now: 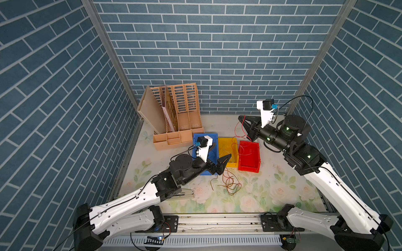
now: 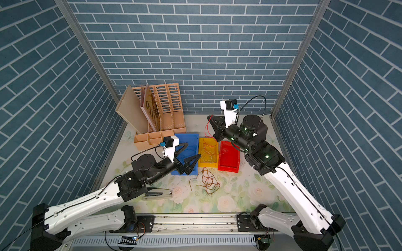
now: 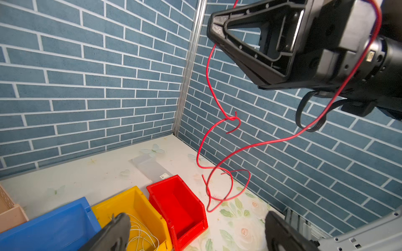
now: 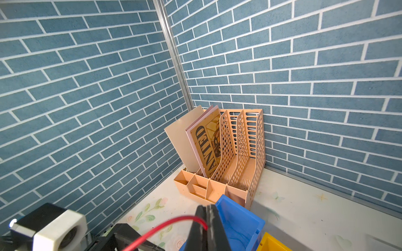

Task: Untangle and sort cables by color
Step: Untie the cable.

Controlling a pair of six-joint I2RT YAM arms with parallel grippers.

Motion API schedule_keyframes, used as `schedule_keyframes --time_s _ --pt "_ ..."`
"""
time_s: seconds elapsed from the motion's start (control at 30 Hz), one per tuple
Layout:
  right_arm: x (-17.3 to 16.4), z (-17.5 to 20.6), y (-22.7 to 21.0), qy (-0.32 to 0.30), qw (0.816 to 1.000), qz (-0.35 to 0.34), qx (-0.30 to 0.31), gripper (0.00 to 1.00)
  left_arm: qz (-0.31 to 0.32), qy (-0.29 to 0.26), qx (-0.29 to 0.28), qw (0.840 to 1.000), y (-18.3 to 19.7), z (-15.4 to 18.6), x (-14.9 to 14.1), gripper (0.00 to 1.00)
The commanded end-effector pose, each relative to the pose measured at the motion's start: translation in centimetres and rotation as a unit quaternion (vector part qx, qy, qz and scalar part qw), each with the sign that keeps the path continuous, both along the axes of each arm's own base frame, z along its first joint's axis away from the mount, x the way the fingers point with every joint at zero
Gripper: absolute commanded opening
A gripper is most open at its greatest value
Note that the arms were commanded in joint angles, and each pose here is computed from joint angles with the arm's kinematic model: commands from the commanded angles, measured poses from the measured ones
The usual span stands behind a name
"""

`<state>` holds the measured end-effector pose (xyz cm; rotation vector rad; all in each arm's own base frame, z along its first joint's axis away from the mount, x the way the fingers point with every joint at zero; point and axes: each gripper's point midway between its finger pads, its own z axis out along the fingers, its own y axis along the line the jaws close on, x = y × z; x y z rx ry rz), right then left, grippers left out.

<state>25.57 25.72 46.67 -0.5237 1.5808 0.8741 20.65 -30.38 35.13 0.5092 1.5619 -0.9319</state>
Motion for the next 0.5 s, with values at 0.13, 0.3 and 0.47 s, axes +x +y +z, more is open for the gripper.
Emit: schedule_keyframes --time_s 0.13,0.3,0.47 --pt "-1.6 3.2 -0.3 -0.021 0.999 0.022 0.045 0.00 0.010 -0.024 -0.007 1.000 0.0 2.2 0.3 0.99" --pt "-3.1 3.3 0.7 -0.052 0.995 0.074 0.046 0.00 0.009 -0.035 0.000 0.999 0.7 3.8 1.1 0.99" --pt "-3.9 2.8 1.6 -0.064 0.991 0.113 0.043 0.00 -0.024 -0.048 0.014 0.998 1.9 5.6 2.0 0.97"
